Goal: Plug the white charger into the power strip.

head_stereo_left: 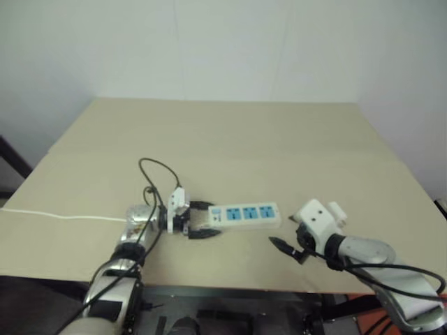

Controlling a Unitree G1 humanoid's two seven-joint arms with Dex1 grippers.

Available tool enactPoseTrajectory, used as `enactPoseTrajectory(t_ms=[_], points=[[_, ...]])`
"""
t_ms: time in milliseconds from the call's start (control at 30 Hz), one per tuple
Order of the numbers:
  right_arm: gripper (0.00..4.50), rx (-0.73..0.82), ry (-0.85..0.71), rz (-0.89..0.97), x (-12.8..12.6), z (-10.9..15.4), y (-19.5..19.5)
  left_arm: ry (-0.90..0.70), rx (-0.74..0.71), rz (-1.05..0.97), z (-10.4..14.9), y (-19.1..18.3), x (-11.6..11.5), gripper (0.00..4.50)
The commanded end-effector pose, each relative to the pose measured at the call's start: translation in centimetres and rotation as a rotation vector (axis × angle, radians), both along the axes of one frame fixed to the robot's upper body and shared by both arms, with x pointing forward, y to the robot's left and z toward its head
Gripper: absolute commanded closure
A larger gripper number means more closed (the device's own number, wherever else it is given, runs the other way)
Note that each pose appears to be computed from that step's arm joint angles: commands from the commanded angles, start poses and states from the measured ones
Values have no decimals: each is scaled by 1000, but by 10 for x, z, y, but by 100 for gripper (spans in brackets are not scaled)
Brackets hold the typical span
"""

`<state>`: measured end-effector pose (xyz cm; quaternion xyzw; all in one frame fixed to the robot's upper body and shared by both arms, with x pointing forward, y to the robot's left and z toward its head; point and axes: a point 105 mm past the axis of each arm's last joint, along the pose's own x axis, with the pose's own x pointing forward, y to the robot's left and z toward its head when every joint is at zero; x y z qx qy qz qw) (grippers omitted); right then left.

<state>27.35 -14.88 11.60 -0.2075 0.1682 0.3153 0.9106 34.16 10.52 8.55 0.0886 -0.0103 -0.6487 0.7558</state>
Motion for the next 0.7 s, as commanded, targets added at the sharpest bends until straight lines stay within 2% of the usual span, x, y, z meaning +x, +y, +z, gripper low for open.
enactPoseTrajectory(t_ms=[33,200,367,700], points=[[0,-1,-42,10,1,8,0,-102,-56,-7,16,-1,0,5],[0,-1,-38,11,2,7,-1,-81,-141,-5,18,3,0,5],[0,-1,-37,17,3,7,1,-30,-104,-50,8,5,-2,5],[0,1,-41,5,3,10,-3,-44,-49,-60,2,1,0,5]])
